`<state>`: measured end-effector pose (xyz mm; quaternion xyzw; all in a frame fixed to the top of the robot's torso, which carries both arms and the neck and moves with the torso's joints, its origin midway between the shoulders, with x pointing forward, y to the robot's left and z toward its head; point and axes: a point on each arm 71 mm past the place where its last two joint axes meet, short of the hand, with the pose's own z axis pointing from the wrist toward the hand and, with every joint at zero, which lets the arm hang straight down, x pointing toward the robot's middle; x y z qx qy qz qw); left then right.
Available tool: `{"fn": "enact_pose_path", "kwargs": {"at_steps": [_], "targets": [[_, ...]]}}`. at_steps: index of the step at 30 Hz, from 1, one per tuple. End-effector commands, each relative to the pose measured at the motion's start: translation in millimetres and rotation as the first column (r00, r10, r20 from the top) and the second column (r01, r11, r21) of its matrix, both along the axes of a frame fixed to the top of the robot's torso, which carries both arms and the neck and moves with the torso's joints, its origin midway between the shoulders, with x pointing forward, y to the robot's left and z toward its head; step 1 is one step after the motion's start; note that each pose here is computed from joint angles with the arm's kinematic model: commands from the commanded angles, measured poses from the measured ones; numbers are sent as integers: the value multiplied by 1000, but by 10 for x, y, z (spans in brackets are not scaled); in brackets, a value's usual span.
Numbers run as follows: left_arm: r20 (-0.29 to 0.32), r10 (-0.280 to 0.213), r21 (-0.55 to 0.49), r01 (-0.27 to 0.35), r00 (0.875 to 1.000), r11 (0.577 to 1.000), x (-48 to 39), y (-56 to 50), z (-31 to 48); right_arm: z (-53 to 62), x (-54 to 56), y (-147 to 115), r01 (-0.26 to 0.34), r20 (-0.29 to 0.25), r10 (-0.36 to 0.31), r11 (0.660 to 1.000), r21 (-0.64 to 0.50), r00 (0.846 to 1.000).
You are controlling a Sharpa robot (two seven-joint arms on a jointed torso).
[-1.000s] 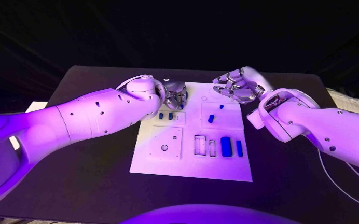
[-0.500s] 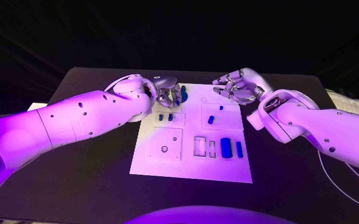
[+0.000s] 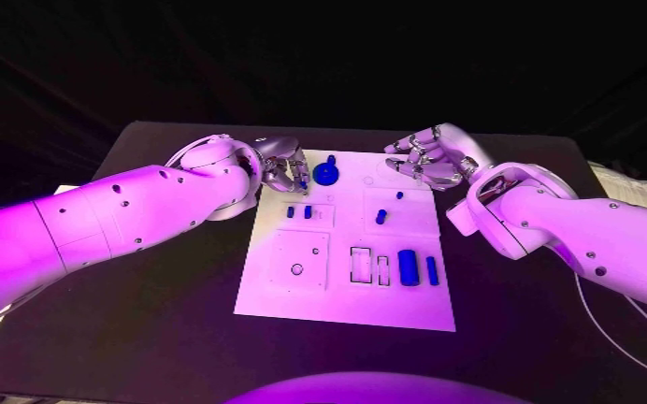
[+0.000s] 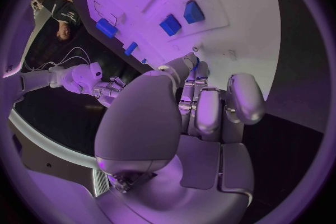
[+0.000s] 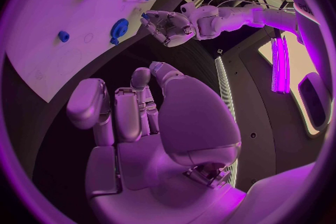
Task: Assemble the parts on the task board
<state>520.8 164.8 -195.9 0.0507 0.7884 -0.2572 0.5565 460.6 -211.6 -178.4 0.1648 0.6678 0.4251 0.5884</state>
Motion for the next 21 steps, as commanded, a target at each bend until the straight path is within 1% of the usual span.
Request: {"fn": "enact_pose_path", "kwargs": {"at_steps": [1,6,9,21], "targets": [[-51,9,10,-8,999,1000,-7,26,-29,-2,-5,11,-14,2,14,1000,-2,1000],[-61,21,25,-20,998,999,9,77,-47,-2,-6,10,-14,2,14,1000,-2,1000],[-69,21,34,-19,997,999,13,90,-58,-2,-6,12,-14,2,14,1000,-2,1000],[-68,2,26,0,998,1000,4,20,-58,-1,-7,21,-16,1,16,1000,-1,1000]]}}
